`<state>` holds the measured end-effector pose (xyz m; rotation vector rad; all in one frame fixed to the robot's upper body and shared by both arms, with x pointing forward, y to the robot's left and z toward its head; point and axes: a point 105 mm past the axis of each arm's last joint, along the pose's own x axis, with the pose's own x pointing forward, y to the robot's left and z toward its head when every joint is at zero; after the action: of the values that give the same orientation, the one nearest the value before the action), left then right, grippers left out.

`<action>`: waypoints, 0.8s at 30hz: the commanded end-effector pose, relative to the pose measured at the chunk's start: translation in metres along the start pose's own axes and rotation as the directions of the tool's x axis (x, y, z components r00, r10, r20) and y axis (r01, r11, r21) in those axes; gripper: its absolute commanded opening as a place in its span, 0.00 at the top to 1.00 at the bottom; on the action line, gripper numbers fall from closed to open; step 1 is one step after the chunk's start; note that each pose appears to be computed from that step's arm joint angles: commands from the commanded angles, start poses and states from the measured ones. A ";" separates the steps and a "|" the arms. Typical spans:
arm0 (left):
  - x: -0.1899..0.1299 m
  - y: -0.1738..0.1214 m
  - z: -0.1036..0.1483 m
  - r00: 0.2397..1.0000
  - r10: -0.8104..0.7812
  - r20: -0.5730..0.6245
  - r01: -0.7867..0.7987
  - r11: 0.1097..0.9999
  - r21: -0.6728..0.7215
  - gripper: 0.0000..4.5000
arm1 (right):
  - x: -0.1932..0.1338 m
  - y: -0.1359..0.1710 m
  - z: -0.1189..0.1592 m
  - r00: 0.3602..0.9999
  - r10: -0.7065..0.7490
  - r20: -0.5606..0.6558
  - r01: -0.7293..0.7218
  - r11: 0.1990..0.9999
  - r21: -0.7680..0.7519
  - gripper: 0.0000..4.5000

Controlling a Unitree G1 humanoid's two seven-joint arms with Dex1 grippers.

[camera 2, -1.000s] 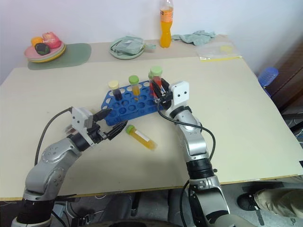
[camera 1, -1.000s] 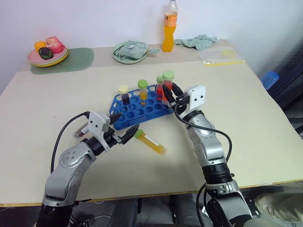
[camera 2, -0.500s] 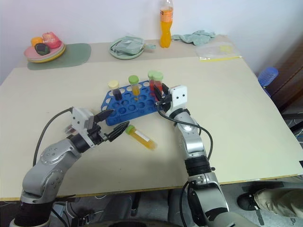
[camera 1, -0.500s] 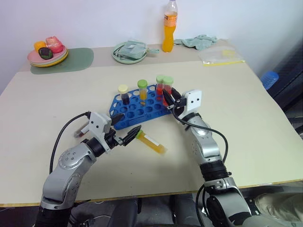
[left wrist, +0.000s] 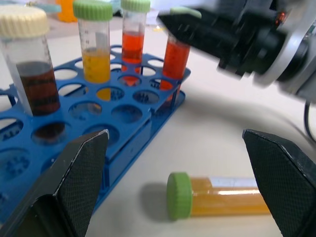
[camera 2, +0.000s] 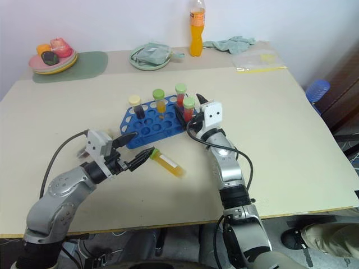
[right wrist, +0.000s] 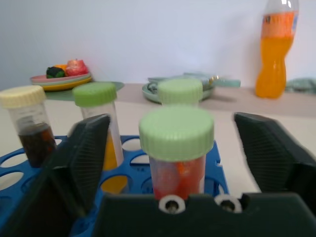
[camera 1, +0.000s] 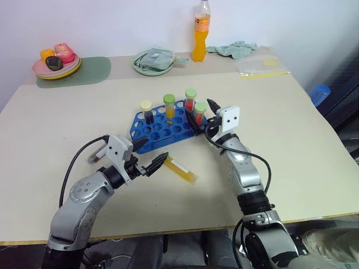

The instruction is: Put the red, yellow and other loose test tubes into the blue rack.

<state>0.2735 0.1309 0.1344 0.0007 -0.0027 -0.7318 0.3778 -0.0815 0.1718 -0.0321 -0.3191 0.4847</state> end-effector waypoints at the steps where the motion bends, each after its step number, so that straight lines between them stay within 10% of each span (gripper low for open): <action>1: -0.014 0.012 0.012 0.999 0.034 0.030 -0.035 0.998 0.055 0.00 | -0.015 -0.013 0.029 0.999 0.040 0.002 -0.040 0.999 -0.003 0.07; 5: -0.031 0.029 0.009 0.998 0.067 -0.021 -0.064 0.993 0.095 0.00 | -0.041 -0.020 0.028 0.961 0.158 -0.225 -0.143 0.986 0.084 0.07; 9: -0.052 0.042 -0.008 0.989 0.035 -0.145 -0.016 0.991 0.130 0.00 | -0.077 0.011 0.022 0.717 0.419 -0.557 -0.386 0.904 0.183 0.07; 19: -0.063 0.041 -0.028 0.964 -0.093 -0.247 0.124 0.986 0.114 0.00 | -0.061 0.073 0.027 0.283 0.612 -0.739 -0.474 0.759 0.447 0.07; 24: -0.068 0.021 -0.032 0.949 -0.175 -0.263 0.199 0.978 0.065 0.00 | -0.048 0.088 0.018 0.171 0.582 -0.795 -0.461 0.760 0.458 0.07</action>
<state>0.2426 0.1989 0.0930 0.1694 0.2408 -0.8688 0.2916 -0.0330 0.1625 -0.2988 0.9154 1.1185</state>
